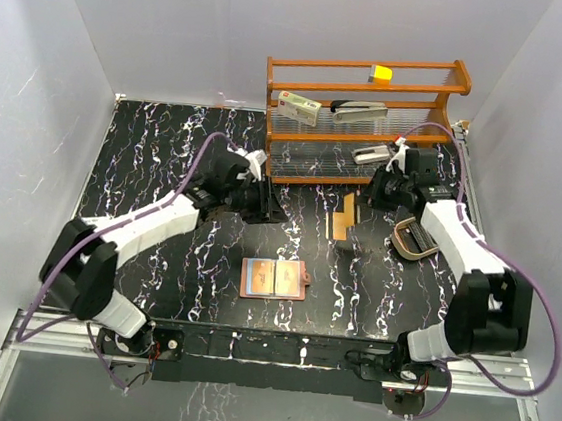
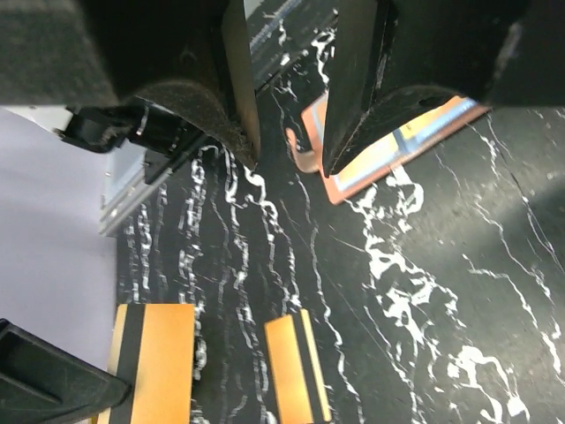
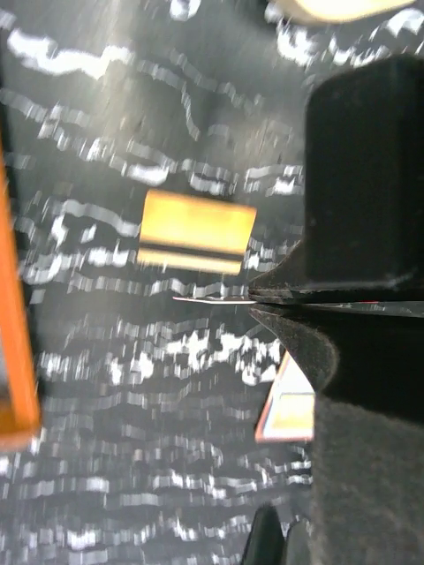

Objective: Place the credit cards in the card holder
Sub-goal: Pick up the credit card from the storage box, then pick up the credit card from the center of the board.

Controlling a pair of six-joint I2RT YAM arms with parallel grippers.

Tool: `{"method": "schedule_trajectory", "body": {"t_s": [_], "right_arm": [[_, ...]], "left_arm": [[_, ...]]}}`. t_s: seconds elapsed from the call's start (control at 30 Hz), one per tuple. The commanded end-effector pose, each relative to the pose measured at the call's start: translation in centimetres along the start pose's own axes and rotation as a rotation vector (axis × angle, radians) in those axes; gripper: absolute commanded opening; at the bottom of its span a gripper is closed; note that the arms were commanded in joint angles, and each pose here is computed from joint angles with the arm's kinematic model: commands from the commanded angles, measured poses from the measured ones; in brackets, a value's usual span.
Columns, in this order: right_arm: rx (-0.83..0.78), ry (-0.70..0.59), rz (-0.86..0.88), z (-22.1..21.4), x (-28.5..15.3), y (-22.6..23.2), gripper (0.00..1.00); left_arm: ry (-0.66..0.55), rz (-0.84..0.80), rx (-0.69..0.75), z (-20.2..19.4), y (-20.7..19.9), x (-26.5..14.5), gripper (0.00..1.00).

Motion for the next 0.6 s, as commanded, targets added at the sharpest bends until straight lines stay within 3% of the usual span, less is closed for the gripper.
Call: {"method": "schedule_trajectory", "body": {"t_s": [0.0, 0.37, 0.57], "right_arm": [[-0.032, 0.144, -0.105, -0.5, -0.1, -4.1, 0.00], [0.028, 0.336, -0.185, -4.4, 3.8, -9.3, 0.00], [0.053, 0.443, -0.112, -6.8, 6.5, -10.3, 0.00]], "left_arm": [[0.011, 0.084, 0.063, 1.7, 0.0, 2.3, 0.35], [0.113, 0.034, 0.010, 2.5, 1.7, 10.2, 0.45], [0.148, 0.038, -0.009, 2.3, 2.9, 12.7, 0.47]]}}
Point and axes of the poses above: each gripper's point midway between its finger pads, its own x axis out along the fingers, its own y axis along the line the jaws close on, z = x × y, the point moved 6 cm from there along -x, back along the fingers, and after that the axes turned 15 degrees about -x, right-handed, at the moved point
